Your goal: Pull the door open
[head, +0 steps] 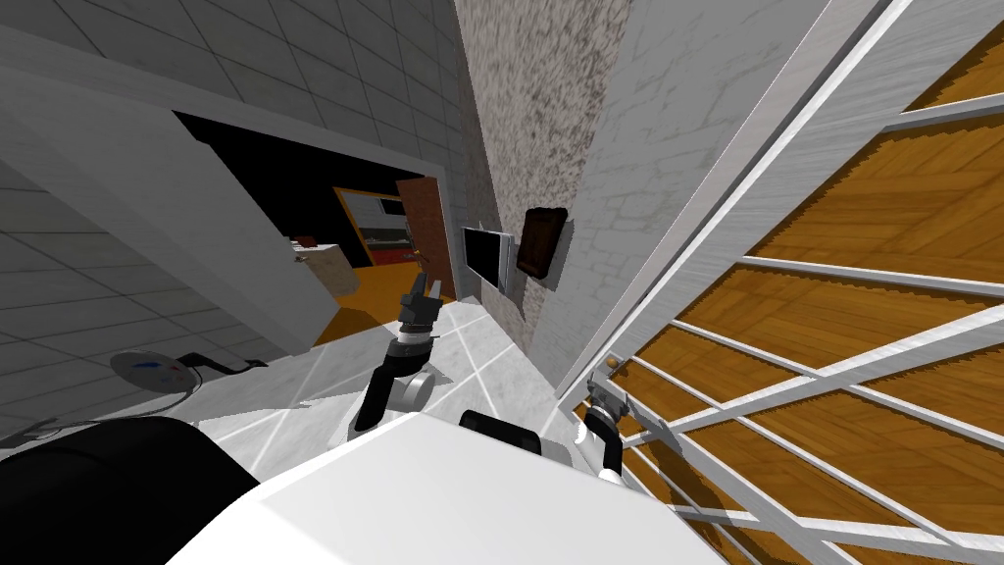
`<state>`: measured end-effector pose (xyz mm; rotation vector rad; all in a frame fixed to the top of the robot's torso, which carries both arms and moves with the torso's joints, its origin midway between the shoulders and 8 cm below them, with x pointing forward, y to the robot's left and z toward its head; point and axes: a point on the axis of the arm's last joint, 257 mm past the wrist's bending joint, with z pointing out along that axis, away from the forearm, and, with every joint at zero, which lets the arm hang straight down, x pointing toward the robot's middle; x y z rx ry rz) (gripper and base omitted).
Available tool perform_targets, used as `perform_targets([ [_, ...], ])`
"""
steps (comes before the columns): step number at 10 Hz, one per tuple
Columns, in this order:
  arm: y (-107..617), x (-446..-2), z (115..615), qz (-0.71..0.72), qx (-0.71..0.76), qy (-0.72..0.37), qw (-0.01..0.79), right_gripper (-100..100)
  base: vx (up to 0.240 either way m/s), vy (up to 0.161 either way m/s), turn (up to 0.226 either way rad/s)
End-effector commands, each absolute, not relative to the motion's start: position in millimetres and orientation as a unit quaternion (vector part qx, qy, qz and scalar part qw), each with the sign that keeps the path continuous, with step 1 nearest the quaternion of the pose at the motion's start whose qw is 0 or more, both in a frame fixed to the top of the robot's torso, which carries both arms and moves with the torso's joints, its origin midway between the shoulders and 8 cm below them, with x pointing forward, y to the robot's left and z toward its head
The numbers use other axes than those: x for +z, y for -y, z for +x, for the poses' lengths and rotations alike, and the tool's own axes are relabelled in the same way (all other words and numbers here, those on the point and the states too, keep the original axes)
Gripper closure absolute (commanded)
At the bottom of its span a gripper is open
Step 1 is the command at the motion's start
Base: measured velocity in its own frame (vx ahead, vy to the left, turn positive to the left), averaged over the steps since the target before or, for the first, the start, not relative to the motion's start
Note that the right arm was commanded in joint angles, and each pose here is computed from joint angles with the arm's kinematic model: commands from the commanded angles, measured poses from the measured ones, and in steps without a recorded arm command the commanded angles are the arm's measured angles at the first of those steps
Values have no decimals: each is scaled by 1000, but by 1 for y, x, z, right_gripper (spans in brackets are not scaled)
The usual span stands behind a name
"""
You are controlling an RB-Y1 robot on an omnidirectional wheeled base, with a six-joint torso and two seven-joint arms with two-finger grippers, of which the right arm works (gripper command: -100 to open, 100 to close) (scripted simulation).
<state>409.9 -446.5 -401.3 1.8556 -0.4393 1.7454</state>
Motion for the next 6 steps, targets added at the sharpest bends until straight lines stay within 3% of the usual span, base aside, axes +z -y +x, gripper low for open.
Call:
perform_targets([
  [1, 446, -401, 410, 685, 656, 181, 261, -100, -34, -2, 21],
  [6, 444, -400, 411, 670, 670, 226, 226, -100, -40, -1, 26],
])
